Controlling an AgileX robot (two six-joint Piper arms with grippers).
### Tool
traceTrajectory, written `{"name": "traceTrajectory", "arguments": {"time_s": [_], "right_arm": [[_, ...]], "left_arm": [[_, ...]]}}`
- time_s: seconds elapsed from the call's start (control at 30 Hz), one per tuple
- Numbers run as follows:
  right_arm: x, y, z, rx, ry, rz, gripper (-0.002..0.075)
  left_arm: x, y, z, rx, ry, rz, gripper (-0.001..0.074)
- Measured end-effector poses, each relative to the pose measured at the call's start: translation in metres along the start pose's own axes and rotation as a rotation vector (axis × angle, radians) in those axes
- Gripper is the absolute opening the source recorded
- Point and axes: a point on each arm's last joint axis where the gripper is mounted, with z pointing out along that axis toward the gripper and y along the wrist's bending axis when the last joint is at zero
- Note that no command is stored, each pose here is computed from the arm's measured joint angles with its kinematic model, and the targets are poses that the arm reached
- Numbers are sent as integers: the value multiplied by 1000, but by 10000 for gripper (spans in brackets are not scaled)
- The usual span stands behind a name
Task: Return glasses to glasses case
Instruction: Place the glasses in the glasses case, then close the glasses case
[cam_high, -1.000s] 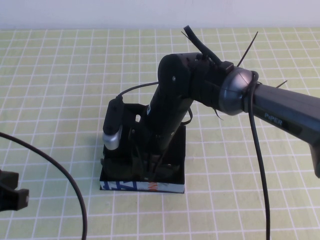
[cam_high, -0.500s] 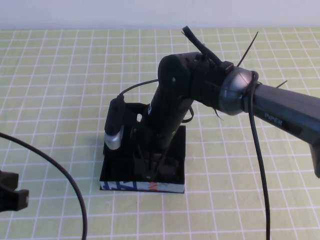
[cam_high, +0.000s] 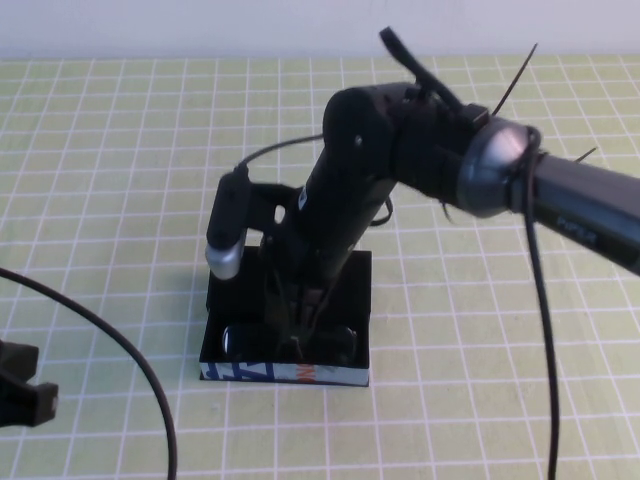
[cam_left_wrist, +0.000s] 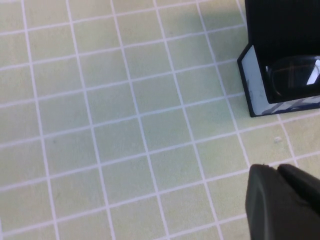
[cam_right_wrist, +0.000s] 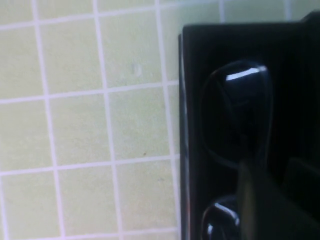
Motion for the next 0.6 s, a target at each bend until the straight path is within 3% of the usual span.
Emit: {"name": "traceTrajectory", "arguments": {"time_s": [0.1, 0.3, 0.47, 0.6], "right_arm": [[-5, 6, -23, 24, -30, -16, 24], [-9, 15, -66, 68, -98, 84, -13], [7, -5, -79, 100, -122, 264, -15], [33, -35, -88, 136, -146, 435, -16]], "left_arm": [[-1, -2, 2, 23, 0, 97, -3], [-6, -12, 27, 161, 76, 310, -3], [-11, -19, 66, 288, 170, 345, -3], [-16, -25, 90, 353, 179, 288, -3]]}}
